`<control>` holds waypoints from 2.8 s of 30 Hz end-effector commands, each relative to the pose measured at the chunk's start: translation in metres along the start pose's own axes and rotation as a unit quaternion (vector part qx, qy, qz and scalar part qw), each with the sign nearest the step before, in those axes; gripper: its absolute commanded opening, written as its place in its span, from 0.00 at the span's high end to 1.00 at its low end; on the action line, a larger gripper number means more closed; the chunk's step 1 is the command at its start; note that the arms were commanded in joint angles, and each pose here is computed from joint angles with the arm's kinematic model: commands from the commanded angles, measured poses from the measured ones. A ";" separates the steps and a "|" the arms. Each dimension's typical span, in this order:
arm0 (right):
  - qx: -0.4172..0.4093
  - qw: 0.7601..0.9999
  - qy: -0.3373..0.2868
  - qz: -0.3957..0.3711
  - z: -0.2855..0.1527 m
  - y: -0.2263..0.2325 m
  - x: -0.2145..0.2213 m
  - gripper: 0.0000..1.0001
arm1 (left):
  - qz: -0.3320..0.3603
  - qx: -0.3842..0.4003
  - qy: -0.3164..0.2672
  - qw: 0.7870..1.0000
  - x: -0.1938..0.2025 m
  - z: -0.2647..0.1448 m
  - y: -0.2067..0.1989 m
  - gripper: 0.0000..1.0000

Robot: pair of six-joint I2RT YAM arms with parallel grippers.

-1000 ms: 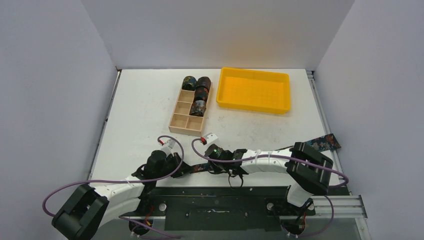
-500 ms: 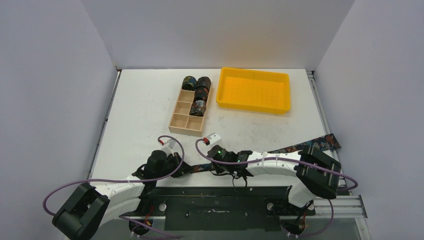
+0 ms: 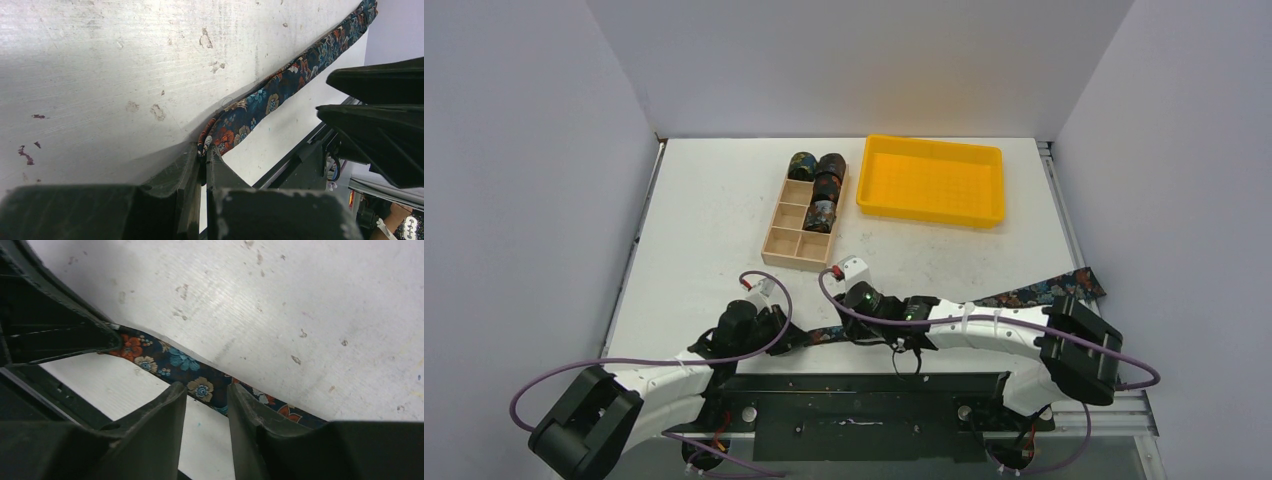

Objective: Roll the ties
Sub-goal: Roll the tie at the center of the board.

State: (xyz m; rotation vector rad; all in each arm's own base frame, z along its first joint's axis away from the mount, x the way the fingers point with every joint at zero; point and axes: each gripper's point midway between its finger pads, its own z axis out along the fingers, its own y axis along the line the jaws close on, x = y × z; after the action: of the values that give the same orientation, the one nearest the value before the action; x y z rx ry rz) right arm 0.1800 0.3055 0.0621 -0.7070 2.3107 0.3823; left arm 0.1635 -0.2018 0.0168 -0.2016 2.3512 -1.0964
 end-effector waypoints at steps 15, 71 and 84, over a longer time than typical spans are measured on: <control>-0.048 0.998 0.046 0.015 0.046 0.029 0.029 0.95 | 0.009 -0.036 -0.010 0.999 -0.010 -0.010 0.001 1.00; -0.198 0.964 -0.057 0.170 0.076 0.072 -0.048 0.69 | 0.110 -0.260 0.000 0.959 -0.092 -0.048 -0.018 1.00; -0.223 0.961 -0.027 0.162 0.103 0.093 -0.040 0.90 | 0.119 -0.249 0.003 0.961 -0.100 -0.047 -0.031 1.00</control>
State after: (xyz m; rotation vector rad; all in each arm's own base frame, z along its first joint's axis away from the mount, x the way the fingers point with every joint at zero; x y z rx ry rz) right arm 0.2035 0.4232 0.0223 -0.4694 2.3328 1.0473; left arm 0.2088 -0.1467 0.0854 -0.1167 2.5881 -0.3399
